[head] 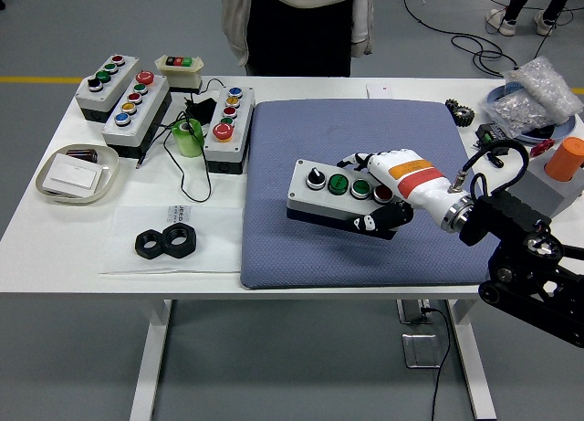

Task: Pick up the button,place it on the desk,press the button,press the button

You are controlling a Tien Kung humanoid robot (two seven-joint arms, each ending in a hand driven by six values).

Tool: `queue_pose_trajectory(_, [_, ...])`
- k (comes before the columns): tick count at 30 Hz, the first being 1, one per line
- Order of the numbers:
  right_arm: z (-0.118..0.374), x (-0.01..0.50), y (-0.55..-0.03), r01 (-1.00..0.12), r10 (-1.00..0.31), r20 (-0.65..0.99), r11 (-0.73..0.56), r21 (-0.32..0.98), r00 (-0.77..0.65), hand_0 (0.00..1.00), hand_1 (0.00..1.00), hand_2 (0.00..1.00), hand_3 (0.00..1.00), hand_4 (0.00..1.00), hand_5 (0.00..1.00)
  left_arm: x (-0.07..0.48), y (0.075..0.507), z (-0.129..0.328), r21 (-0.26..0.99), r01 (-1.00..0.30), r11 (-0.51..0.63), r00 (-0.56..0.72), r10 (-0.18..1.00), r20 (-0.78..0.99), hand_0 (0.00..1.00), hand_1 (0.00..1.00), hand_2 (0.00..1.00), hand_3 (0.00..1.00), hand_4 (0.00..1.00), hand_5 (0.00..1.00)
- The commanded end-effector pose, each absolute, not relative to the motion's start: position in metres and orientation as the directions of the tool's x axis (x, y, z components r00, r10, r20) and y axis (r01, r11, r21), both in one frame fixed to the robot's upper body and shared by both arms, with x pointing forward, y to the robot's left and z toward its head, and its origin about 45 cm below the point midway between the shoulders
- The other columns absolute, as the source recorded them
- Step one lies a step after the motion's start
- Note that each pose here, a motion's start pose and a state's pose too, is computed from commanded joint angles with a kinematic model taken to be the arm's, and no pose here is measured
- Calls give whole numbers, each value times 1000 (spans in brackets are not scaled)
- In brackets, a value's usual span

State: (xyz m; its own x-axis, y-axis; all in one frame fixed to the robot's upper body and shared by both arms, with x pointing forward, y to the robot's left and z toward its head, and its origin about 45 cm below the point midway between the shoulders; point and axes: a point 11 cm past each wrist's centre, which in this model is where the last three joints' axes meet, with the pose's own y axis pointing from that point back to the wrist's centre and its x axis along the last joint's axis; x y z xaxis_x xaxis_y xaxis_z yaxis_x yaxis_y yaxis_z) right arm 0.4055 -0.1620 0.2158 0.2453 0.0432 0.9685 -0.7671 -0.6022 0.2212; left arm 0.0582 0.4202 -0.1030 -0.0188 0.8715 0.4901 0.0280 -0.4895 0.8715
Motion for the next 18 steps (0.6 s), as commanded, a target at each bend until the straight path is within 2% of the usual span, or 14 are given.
queue_pose_trajectory(3, [215, 407, -164, -769, 64, 967, -595, 234, 245, 394, 400, 518, 819, 848, 171, 58, 420, -103, 871, 29, -490, -18, 871, 490, 738, 773, 847, 761, 525, 998])
queue_pose_trajectory(4, [215, 407, -164, -770, 68, 968, -593, 234, 242, 580, 562, 738, 998, 936, 220, 58, 420, -103, 871, 29, -490, -18, 871, 490, 738, 774, 847, 761, 525, 998])
queue_pose_trajectory(9, [220, 408, -165, -772, 55, 972, -597, 216, 229, 580, 562, 738, 998, 936, 220, 57, 420, -103, 871, 30, -490, -17, 871, 491, 738, 774, 847, 761, 525, 998])
queue_pose_trajectory(10, [221, 408, -165, -773, 53, 972, -597, 214, 229, 874, 759, 952, 998, 981, 207, 57, 420, -103, 871, 30, -490, -16, 871, 491, 738, 773, 847, 761, 528, 998])
queue_pose_trajectory(15, [223, 408, -167, -772, 34, 965, -594, 227, 258, 874, 759, 952, 998, 981, 207, 56, 421, -103, 871, 33, -490, -15, 871, 491, 738, 773, 847, 761, 528, 998])
queue_pose_trajectory(16, [223, 407, -167, -769, 37, 963, -594, 236, 267, 998, 875, 998, 998, 998, 206, 56, 420, -103, 871, 34, -490, -14, 871, 491, 738, 773, 847, 762, 527, 998])
queue_pose_trajectory(18, [222, 407, -168, -766, 41, 960, -594, 246, 276, 998, 875, 998, 998, 998, 206, 55, 421, -103, 871, 35, -490, -13, 871, 491, 738, 773, 847, 762, 527, 998])
